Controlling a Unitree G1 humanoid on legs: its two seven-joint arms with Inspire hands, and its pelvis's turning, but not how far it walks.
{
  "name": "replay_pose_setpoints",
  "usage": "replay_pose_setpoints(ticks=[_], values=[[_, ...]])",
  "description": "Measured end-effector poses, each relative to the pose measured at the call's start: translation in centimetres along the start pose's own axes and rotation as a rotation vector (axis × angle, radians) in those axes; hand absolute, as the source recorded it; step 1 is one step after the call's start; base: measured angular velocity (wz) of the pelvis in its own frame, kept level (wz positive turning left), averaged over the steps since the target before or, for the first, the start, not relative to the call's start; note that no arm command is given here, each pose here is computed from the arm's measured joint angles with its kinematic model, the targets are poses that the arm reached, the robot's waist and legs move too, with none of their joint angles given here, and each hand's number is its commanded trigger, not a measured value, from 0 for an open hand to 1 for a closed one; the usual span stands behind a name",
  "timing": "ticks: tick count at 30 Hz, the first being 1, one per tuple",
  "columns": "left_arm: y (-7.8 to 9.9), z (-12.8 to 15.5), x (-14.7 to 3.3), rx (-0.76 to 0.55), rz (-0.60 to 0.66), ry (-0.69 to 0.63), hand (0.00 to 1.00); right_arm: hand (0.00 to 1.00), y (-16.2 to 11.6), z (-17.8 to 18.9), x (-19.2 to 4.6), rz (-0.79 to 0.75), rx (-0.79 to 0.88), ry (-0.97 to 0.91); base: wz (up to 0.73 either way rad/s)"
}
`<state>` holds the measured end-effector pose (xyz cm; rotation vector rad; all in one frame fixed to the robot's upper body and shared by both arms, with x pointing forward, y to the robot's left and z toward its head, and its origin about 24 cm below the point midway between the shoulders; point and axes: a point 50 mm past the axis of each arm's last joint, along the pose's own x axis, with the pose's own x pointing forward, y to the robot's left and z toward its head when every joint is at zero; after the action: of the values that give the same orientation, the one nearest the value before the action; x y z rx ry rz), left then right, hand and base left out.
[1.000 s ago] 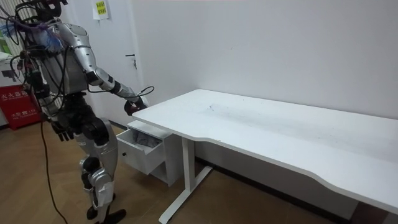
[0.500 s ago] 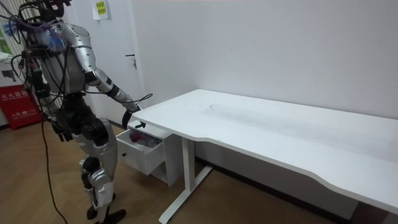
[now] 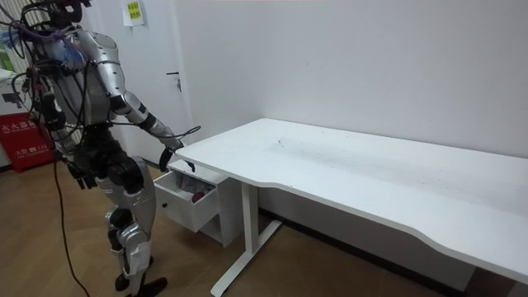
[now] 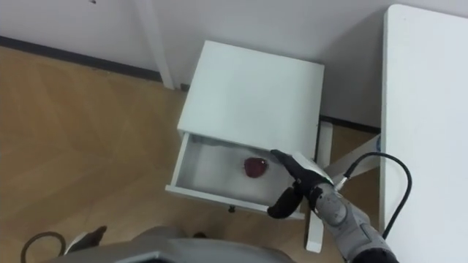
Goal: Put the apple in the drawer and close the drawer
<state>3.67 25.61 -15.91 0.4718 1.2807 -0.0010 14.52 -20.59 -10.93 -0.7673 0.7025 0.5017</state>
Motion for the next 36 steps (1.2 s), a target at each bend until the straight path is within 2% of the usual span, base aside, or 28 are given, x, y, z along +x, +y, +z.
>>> replay_pose_setpoints(ticks=[4, 8, 12, 16, 19, 20, 21, 23, 26, 30, 32, 33, 36], values=[[-0.1, 0.0, 0.0, -0.001, -0.001, 0.0, 0.0, 0.0, 0.6, -0.5, -0.1, -0.003, 0.046, 0.018, 0.0], [-0.2, 0.1, 0.0, -0.014, 0.011, -0.005, 0.0, 0.0, 1.5, -2.2, -0.1, -0.02, 0.211, 0.092, -0.02], [-0.2, -0.9, -0.2, -0.044, 0.021, 0.022, 0.0, 0.0, 1.8, -5.1, -1.0, -0.081, 0.421, 0.205, -0.07], [-0.9, -1.4, -0.3, -0.066, 0.006, 0.048, 0.0, 0.0, 2.0, -7.0, -1.8, -0.135, 0.506, 0.301, 0.01], [-1.2, -2.0, -0.4, -0.09, 0.0, 0.065, 0.0, 0.0, 2.3, -9.2, -3.2, -0.213, 0.615, 0.388, 0.17], [-1.2, -2.5, -0.6, -0.101, 0.003, 0.08, 0.0, 0.0, 1.9, -10.2, -4.0, -0.296, 0.733, 0.416, -0.06], [-0.9, -2.6, -0.6, -0.106, 0.01, 0.089, 0.0, 0.0, 1.1, -10.7, -4.3, -0.361, 0.787, 0.417, -0.09], [-0.5, -2.7, -0.5, -0.13, 0.025, 0.104, 0.0, 0.0, 1.3, -12.2, -5.5, -0.405, 0.836, 0.49, 0.1], [-0.2, -3.7, -0.7, -0.158, 0.036, 0.149, 0.0, 0.0, 3.8, -14.0, -7.2, -0.369, 0.877, 0.659, 0.04], [-0.7, -5.0, -1.1, -0.162, 0.036, 0.216, 0.0, 0.0, 6.4, -14.3, -7.9, -0.291, 0.92, 0.795, -0.09], [-0.8, -4.9, -1.1, -0.166, 0.054, 0.228, 0.0, 0.0, 6.5, -14.0, -7.5, -0.294, 0.917, 0.808, -0.24], [0.4, -3.7, -0.7, -0.16, 0.091, 0.186, 0.0, 0.0, 6.8, -13.5, -7.0, -0.292, 0.923, 0.799, -0.3], [0.7, -3.1, -0.5, -0.193, 0.13, 0.174, 0.0, 0.0, 6.3, -12.4, -5.6, -0.286, 0.945, 0.749, -0.57]])
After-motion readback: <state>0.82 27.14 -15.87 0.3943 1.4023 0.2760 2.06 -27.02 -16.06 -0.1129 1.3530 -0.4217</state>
